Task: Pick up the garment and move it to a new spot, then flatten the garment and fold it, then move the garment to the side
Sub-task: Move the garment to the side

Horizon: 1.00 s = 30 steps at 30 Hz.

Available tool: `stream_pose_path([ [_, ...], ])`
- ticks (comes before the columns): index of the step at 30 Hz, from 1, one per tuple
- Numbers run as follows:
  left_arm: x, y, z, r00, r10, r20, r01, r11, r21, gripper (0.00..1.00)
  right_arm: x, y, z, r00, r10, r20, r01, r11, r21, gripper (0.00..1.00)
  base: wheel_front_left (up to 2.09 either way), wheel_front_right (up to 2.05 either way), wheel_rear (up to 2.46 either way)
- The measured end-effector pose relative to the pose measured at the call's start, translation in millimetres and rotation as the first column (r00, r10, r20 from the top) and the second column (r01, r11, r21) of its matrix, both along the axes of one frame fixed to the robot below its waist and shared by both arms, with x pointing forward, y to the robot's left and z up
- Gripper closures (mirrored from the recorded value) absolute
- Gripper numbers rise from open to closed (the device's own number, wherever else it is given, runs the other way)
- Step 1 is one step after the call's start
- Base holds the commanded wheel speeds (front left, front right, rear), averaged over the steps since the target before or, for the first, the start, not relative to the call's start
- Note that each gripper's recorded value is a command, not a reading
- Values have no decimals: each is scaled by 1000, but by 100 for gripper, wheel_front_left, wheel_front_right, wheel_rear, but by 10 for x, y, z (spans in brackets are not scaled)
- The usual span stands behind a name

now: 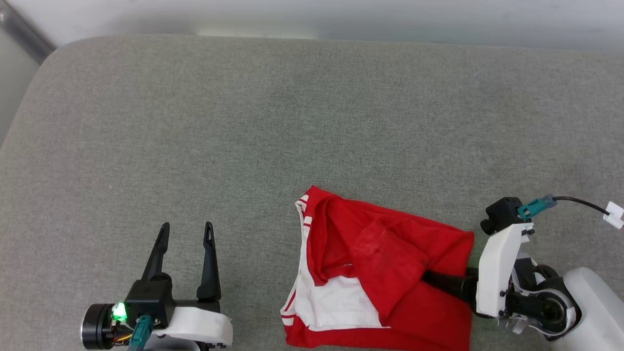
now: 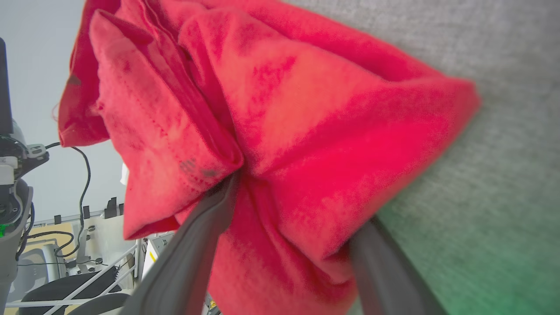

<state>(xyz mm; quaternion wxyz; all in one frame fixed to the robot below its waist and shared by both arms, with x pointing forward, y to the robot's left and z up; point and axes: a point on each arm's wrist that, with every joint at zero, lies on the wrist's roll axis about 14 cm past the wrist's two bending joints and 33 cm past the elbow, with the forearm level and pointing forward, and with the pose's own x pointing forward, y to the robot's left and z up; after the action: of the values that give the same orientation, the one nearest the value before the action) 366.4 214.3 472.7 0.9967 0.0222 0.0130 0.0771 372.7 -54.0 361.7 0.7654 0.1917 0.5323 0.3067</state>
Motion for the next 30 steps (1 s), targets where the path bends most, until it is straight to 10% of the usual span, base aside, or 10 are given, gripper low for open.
stream_pose_path([
  [1, -3, 3, 7, 1000, 1, 2, -1, 1000, 0, 0, -4, 1, -2, 1000, 3, 6, -3, 1000, -4, 62, 0, 0, 0],
  [2, -6, 5, 14, 1000, 2, 4, -2, 1000, 0, 0, -3, -2, 1, 1000, 2, 17, -2, 1000, -7, 100, 0, 0, 0],
  [19, -190, -65, 166, 999, -1, 51, 2, 1000, -18, 0, 20, -48, 645, 931, 148, 334, -118, 987, -111, 100, 0, 0, 0],
  [30, 67, -475, 171, 990, -128, 65, 131, 991, -39, 0, 73, -883, 1317, 836, 203, 510, -33, 946, -322, 100, 0, 0, 0],
])
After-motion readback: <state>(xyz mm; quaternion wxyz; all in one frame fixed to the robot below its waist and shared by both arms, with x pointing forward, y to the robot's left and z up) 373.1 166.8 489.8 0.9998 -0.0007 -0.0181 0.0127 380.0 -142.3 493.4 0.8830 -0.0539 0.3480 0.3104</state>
